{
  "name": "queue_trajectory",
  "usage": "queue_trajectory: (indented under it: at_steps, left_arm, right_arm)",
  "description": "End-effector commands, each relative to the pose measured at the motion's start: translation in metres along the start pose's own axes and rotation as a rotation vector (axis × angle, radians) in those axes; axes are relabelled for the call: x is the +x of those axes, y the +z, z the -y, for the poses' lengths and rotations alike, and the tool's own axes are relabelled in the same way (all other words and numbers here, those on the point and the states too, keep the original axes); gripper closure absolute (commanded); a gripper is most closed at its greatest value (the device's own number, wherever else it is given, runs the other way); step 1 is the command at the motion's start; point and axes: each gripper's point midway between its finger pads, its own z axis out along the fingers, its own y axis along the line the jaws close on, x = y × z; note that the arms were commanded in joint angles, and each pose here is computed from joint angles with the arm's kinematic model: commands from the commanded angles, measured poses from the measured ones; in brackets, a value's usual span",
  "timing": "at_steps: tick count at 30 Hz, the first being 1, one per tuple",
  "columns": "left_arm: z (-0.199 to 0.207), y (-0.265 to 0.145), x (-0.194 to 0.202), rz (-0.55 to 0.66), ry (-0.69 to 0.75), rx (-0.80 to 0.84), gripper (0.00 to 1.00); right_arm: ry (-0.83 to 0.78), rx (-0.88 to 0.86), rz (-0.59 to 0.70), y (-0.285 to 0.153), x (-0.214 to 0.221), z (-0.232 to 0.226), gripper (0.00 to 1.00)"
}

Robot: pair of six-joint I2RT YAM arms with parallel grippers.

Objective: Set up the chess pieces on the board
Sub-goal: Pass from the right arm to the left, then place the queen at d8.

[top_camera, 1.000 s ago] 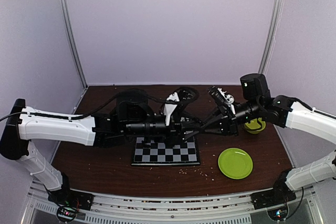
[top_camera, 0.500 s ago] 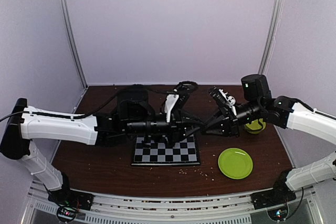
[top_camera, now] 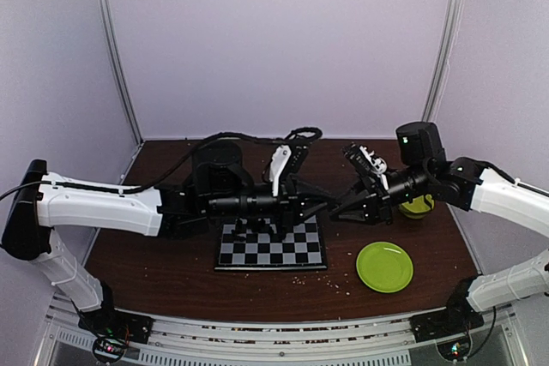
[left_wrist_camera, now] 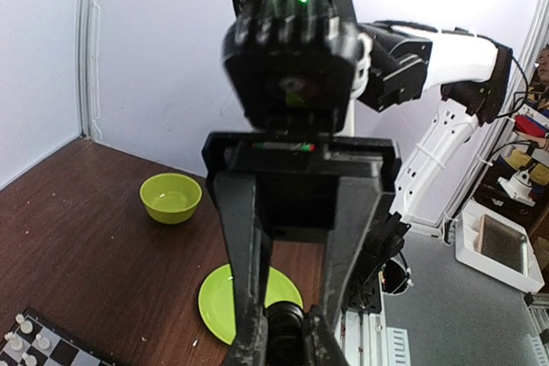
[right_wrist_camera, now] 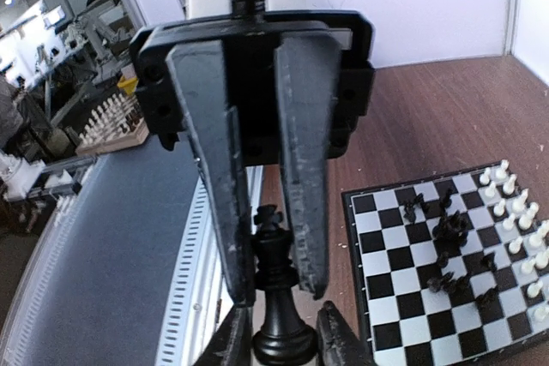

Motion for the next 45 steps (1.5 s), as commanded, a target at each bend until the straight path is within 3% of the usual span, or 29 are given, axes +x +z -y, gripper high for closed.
queue_trajectory:
  at_steps: [1, 5, 11, 17, 32, 45]
  left_arm:
    - [-0.008, -0.014, -0.013, -0.045, 0.063, -0.070, 0.94]
    - [-0.035, -0.043, 0.012, -0.227, 0.093, -0.203, 0.94]
    - [-0.067, -0.083, 0.070, -0.499, 0.114, -0.375, 0.94]
    - [-0.075, -0.073, 0.114, -0.617, 0.061, -0.364, 0.93]
    - [-0.105, -0.044, 0.188, -0.747, -0.020, -0.389, 0.94]
    - [-0.120, -0.047, 0.211, -0.773, -0.072, -0.399, 0.93]
  right_arm:
    - [-0.010, 0.037, 0.006, -0.016, -0.001, 0.004, 0.62]
    - [0.029, 0.052, 0.032, -0.036, 0.010, 0.012, 0.50]
    - [0.059, 0.337, 0.078, -0.079, 0.029, 0.064, 0.46]
    - [0.079, 0.468, 0.076, -0.106, 0.033, 0.090, 0.46]
    - [0.050, 0.512, 0.024, -0.108, 0.045, 0.098, 0.46]
    - [0.061, 0.502, 0.014, -0.106, 0.049, 0.100, 0.46]
